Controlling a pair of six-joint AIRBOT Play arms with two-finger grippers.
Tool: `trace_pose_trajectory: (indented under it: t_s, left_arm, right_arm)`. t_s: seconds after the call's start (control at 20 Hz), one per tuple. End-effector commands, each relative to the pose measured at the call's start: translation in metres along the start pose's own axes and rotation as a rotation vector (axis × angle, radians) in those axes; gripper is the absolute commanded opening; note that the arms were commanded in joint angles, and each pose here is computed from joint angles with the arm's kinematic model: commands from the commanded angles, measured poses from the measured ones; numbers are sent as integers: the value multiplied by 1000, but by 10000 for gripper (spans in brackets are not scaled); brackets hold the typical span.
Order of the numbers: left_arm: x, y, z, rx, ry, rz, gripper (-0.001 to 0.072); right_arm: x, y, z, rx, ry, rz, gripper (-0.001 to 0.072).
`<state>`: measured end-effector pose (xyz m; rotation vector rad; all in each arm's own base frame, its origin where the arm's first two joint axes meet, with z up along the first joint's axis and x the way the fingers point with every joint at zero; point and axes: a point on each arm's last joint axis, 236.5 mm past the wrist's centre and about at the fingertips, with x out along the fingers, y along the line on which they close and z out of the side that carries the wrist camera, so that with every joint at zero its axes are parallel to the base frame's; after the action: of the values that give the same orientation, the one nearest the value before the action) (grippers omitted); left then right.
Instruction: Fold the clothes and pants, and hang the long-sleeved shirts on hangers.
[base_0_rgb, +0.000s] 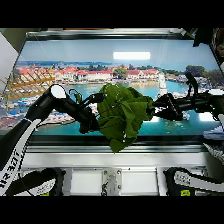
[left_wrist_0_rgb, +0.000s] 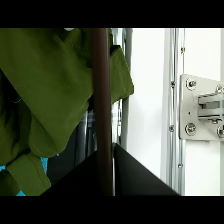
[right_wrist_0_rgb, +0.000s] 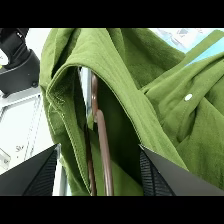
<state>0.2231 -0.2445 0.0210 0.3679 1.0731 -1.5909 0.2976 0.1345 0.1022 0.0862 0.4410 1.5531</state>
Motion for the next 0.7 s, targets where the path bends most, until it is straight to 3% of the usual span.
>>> trace_pose_trajectory:
  t_s: [0.0, 0.1, 0.15, 0.25, 0.3, 0.65]
  left_arm:
    - [0, 0, 1, 1, -4, 2, 13]
    - [0, 0, 1, 1, -4, 2, 13]
    - [0, 0, 1, 1, -4, 2, 13]
    - [0, 0, 1, 1, -4, 2, 13]
    - [0, 0, 1, 1, -4, 2, 13]
    - [0, 1, 1, 0, -3, 3, 13]
  right_arm:
    - [0, 0, 0, 4, -1, 1, 536]
    - [0, 0, 0, 4, -1, 1, 530]
    - [0, 0, 0, 4, -1, 1, 458]
    - [0, 0, 0, 4, -1, 1, 72]
    - [0, 0, 0, 3, -2, 1, 9]
    - [0, 0, 0, 4, -2, 1, 9]
